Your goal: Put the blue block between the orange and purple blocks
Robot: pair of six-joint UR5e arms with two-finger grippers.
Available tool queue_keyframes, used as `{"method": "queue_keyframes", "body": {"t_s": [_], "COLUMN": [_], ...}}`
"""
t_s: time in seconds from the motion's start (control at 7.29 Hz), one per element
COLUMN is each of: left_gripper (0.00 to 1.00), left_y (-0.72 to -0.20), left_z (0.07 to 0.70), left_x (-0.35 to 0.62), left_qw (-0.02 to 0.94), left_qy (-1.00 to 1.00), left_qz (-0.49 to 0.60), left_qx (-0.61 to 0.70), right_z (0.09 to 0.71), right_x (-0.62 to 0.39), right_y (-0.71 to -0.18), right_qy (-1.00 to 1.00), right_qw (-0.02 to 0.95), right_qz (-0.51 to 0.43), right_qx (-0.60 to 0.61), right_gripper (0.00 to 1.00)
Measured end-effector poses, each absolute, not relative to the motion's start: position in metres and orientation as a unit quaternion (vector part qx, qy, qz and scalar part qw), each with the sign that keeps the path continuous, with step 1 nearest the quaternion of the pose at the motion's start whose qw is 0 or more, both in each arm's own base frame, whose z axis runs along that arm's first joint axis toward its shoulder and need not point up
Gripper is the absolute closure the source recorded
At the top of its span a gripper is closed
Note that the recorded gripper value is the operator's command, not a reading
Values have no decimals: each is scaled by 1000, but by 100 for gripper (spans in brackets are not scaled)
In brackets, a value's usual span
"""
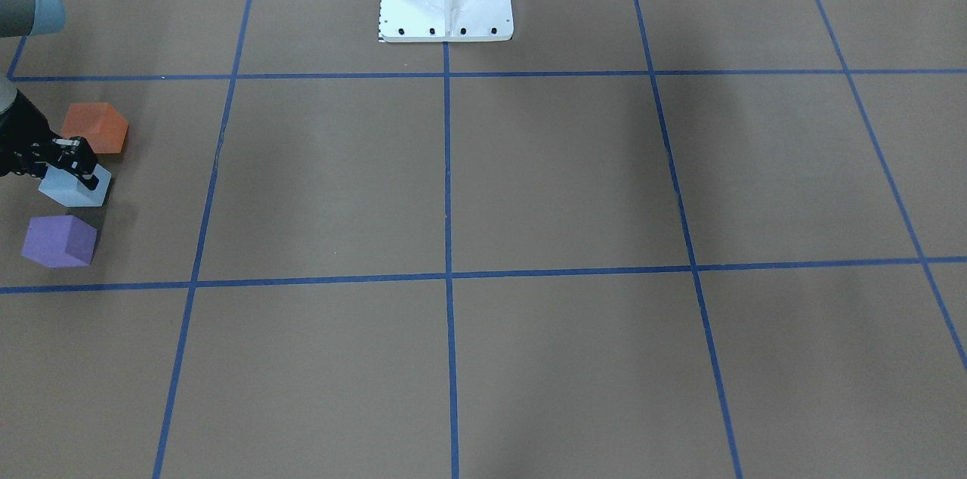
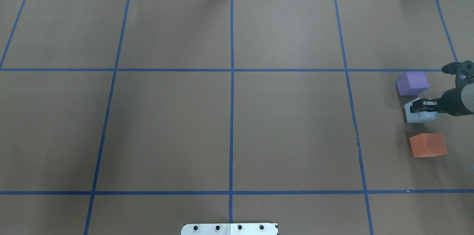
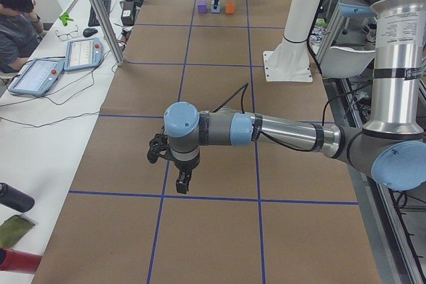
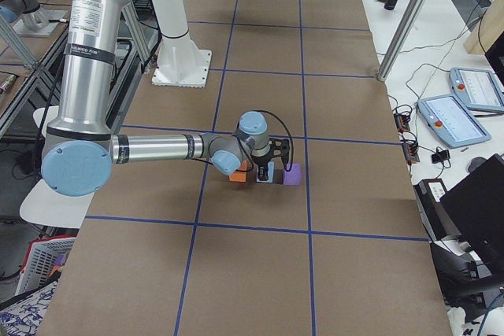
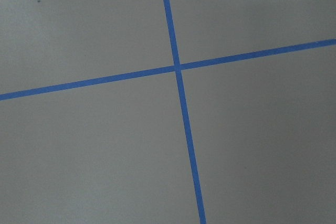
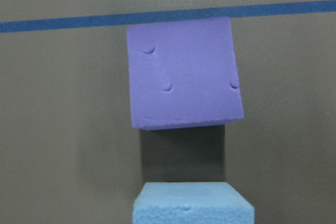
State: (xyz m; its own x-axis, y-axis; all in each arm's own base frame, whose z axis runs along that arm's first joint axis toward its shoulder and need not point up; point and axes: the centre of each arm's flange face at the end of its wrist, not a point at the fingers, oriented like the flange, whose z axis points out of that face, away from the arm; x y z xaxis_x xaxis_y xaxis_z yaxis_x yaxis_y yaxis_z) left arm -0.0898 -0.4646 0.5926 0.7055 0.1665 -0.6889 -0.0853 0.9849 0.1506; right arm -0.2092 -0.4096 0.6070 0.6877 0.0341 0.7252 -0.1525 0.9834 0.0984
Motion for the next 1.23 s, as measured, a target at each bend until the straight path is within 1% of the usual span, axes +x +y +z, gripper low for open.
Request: {"method": "queue_keyframes", "body": {"t_s": [0.27, 0.55, 0.82, 1.23], "left_gripper": [0, 0, 0, 0], "left_y": [-465, -464, -464, -464], "left_z": [592, 592, 592, 592], "left_x": [-90, -90, -90, -90], "left_qw": [922, 921, 921, 921], "left_qy": [378, 379, 379, 379], "left_qz": [68, 68, 68, 68], "left_qx": [54, 54, 54, 54], "right_z": [599, 576, 564, 564], "right_x": [-207, -182, -125, 5], "right_y": [-408, -408, -420, -427], "right_qy": [-394, -413, -414, -393], "right_qw": [914, 906, 905, 914], "right_qz": [37, 24, 1, -38], "right_qx": [87, 90, 95, 92], "right_gripper": [0, 0, 0, 1]}}
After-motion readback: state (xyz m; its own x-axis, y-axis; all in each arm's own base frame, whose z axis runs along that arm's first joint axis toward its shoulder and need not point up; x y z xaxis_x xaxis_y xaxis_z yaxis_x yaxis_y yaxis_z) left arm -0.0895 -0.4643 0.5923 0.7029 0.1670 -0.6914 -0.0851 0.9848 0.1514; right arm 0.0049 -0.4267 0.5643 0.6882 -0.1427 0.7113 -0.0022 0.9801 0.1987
